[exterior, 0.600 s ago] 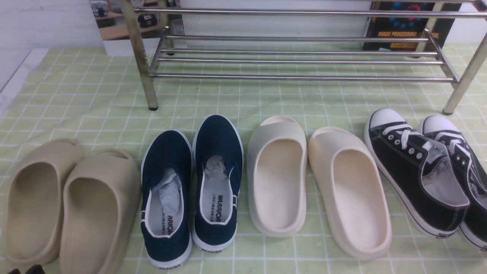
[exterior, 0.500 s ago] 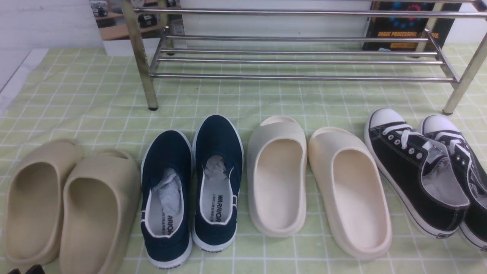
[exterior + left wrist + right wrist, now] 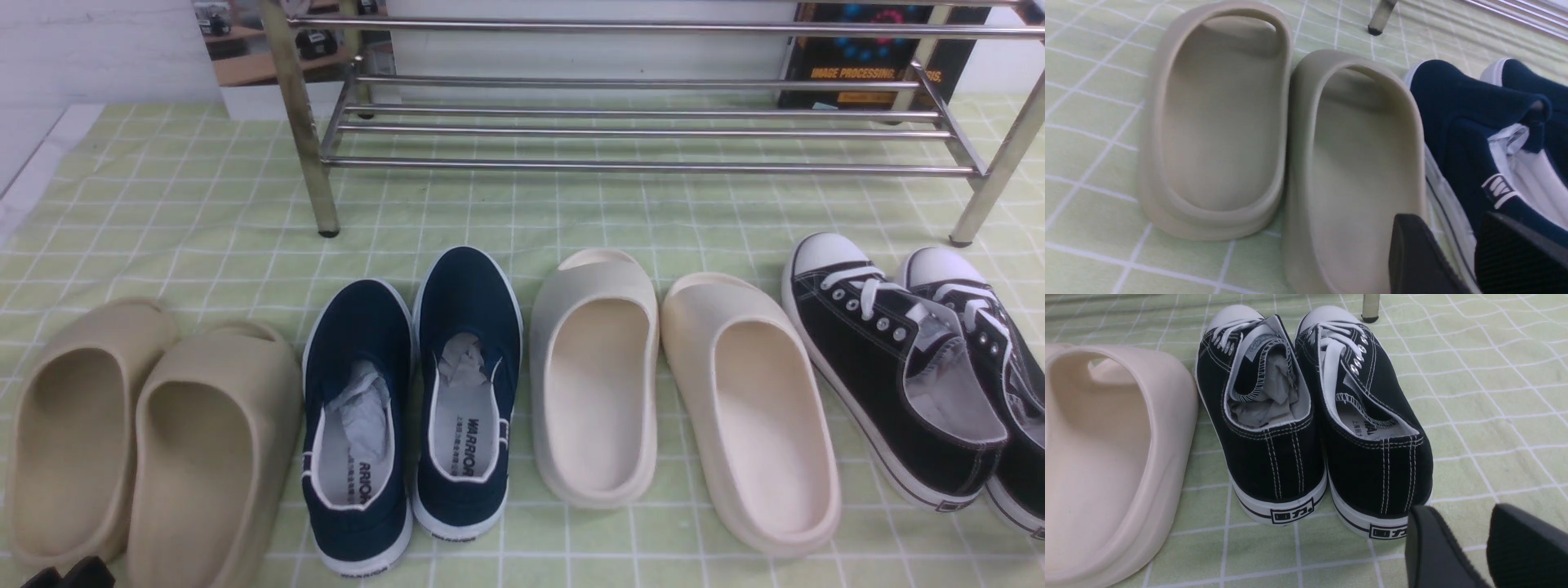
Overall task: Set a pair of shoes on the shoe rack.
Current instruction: Use the left arm to grab the shoe closest to it
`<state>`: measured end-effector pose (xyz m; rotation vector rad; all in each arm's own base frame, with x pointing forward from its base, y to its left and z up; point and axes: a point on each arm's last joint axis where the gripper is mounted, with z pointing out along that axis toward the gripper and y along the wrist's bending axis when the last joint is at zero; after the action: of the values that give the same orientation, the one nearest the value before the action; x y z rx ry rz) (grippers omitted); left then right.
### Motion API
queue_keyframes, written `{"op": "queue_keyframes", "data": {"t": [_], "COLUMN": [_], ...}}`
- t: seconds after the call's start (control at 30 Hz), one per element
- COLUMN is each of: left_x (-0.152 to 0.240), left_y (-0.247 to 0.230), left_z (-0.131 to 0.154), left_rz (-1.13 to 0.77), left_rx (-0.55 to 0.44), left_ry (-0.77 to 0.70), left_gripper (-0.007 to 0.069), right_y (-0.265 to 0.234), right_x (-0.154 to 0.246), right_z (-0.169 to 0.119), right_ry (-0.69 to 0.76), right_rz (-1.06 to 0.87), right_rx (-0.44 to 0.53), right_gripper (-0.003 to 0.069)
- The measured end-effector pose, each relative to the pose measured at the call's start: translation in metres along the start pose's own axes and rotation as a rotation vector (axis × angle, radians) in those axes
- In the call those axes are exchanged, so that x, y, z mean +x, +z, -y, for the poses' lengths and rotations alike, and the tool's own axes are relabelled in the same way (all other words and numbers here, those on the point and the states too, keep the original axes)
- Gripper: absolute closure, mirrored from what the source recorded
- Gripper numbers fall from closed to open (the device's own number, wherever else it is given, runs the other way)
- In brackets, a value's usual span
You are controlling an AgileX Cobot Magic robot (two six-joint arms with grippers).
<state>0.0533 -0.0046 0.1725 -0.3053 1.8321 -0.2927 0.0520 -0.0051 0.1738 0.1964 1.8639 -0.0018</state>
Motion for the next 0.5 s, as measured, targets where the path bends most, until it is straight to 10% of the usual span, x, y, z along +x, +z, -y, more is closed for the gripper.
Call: {"op": "queue_keyframes", "data": {"t": [0.5], "left_x": [-0.015], "left_y": [-0.003], "left_z": [0.018], "left_rz": [0.070], "left_rx": [0.256], "left_ry": [-0.819], "left_gripper": [0.0387], "right_y": [0.000], "right_x": [0.000], "right_z": [0.000], "right_ry": [0.000], "right_rz": [0.000], "right_rx": [0.000], "right_gripper": [0.0414]}}
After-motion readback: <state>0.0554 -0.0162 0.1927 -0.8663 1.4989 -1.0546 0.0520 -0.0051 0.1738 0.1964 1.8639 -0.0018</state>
